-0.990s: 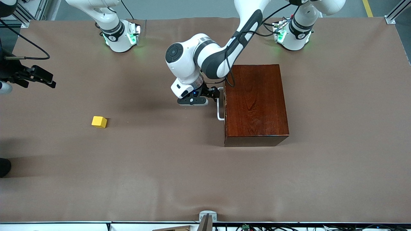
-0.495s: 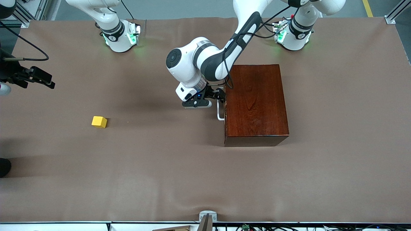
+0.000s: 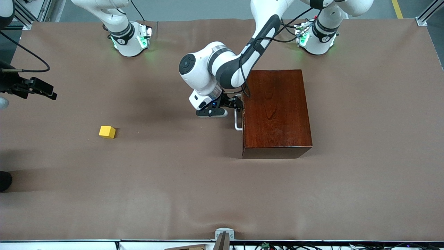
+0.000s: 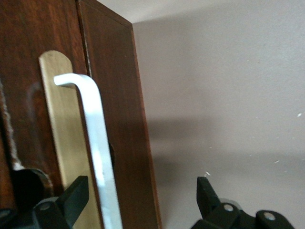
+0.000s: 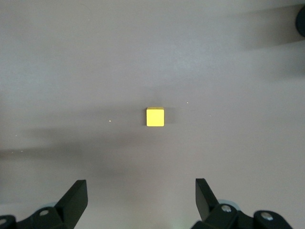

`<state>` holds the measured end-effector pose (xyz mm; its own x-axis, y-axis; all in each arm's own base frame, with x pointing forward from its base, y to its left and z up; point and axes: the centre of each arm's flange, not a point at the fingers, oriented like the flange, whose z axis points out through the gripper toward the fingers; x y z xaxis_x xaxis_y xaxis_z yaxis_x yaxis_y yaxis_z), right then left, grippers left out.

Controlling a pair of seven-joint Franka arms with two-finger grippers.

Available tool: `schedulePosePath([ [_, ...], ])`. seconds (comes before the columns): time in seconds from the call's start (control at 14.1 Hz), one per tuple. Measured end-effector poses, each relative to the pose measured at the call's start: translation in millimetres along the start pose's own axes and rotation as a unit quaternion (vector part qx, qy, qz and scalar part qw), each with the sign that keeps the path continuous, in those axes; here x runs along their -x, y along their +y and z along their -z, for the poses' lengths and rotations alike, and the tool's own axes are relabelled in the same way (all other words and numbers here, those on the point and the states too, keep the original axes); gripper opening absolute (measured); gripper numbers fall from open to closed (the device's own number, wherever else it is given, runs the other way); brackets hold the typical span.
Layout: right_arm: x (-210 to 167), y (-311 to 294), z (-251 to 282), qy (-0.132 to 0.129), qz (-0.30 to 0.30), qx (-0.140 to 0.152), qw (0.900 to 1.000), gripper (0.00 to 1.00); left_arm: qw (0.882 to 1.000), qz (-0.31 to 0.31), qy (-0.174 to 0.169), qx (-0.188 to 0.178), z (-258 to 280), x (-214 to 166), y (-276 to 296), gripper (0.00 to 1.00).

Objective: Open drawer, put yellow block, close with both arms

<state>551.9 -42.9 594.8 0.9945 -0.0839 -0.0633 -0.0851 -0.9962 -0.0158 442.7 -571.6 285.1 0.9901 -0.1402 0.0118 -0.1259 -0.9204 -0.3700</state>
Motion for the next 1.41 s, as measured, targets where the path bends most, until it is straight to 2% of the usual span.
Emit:
schedulePosePath([
  [0.28,-13,23,-18,-0.009,-0.020,-0.001,1.000,1.00,0.999,0.033,-0.002,0.003,-2,6,8,1.00],
  [0.5,-16,18,-20,-0.010,-0.016,-0.001,1.000,1.00,0.999,0.049,-0.005,0.005,-3,7,9,1.00],
  [0.71,-21,7,-27,-0.012,-0.007,0.000,1.000,1.00,0.996,0.086,-0.007,0.038,0,6,16,1.00],
  [1.06,-40,11,-68,-0.045,-0.011,0.000,0.999,1.00,0.989,0.123,-0.002,0.079,12,3,24,1.00],
  [1.27,-51,22,-98,-0.070,-0.028,0.001,0.997,1.00,0.982,0.148,0.005,0.114,19,2,33,1.00],
  [1.41,-58,28,-115,-0.078,-0.042,0.002,0.996,1.00,0.977,0.169,0.009,0.132,22,3,38,1.00],
])
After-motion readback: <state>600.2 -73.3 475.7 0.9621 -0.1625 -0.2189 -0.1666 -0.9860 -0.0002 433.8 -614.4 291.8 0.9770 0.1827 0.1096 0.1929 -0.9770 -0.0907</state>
